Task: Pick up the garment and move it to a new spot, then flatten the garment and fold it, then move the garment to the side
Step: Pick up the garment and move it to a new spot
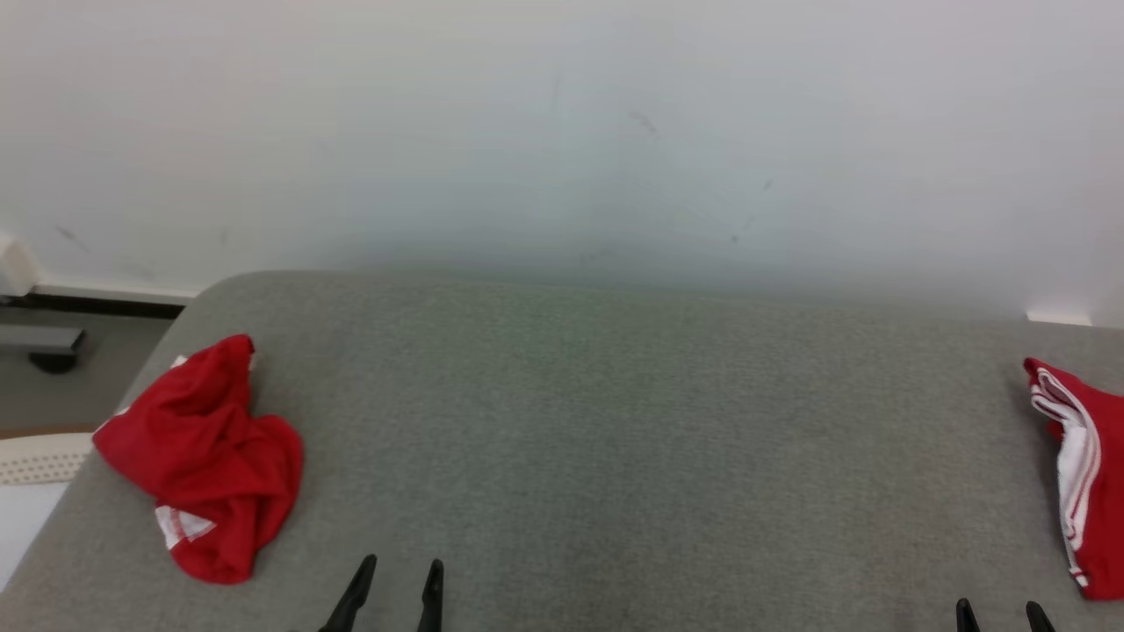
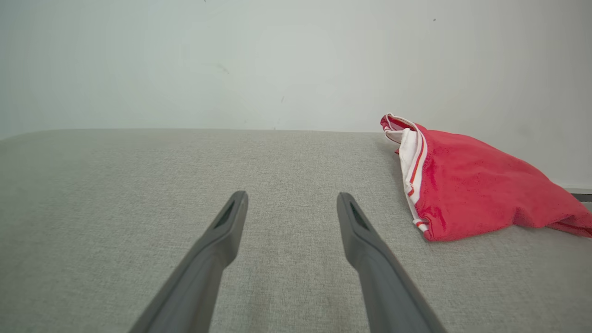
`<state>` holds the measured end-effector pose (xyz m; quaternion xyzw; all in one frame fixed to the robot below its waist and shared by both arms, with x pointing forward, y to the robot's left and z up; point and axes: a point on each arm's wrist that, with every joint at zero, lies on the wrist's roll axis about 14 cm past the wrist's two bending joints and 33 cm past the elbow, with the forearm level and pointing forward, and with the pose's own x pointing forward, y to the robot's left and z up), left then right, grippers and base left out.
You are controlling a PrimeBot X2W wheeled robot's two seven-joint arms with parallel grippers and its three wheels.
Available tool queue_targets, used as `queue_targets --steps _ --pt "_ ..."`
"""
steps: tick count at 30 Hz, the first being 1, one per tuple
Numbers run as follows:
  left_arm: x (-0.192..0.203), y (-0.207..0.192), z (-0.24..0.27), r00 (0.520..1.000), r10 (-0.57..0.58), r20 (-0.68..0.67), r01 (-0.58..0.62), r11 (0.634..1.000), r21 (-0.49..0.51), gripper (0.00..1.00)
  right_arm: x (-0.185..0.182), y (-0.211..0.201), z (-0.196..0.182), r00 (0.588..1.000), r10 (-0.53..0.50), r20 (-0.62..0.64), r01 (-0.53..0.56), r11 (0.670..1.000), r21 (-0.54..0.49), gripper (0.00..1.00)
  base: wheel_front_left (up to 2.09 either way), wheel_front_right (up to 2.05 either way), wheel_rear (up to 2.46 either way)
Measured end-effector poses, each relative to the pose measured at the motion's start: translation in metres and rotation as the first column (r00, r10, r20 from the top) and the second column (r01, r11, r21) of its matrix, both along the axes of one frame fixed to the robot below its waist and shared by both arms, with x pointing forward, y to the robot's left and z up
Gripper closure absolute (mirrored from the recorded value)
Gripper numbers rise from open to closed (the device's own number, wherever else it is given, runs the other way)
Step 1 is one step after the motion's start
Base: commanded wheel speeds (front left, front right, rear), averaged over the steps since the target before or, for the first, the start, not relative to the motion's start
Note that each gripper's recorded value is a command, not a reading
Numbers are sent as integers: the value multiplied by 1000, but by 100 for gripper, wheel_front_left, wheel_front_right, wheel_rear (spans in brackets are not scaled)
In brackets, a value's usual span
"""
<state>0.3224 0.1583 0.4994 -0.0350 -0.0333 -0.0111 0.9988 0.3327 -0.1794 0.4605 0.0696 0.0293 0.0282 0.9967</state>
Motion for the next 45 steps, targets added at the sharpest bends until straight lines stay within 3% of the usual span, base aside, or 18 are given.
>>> queue_targets --steps 8,16,19,23,29,35,40,45 --pt "-33 46 -5 987 163 -8 -163 987 -9 0 19 61 0 982 190 -6 -190 982 6 0 0 0 0" --pt "-87 97 -17 924 381 -38 -382 924 -31 0 32 148 8 900 436 11 -436 900 2 0 0 0 0" --pt "-95 106 -16 907 420 -38 -421 906 -37 0 36 164 7 879 476 9 -476 879 -3 0 0 0 0" --pt "-89 116 -5 901 434 -9 -434 900 -43 0 40 166 0 877 480 -10 -480 877 -4 0 0 0 0" --pt "-46 152 45 888 445 118 -445 895 -30 0 62 163 -3 875 484 -4 -484 873 -62 0 0 0 0" --pt "49 179 72 916 380 132 -386 922 29 0 114 139 -22 883 468 -13 -466 876 -125 0 0 0 0" --pt "122 188 32 939 337 -65 -328 937 118 0 140 115 -61 897 436 -76 -442 887 -134 0 0 0 0" --pt "154 206 -34 865 392 -312 -347 918 193 0 153 105 -81 904 418 -87 -426 897 -120 0 0 0 0"
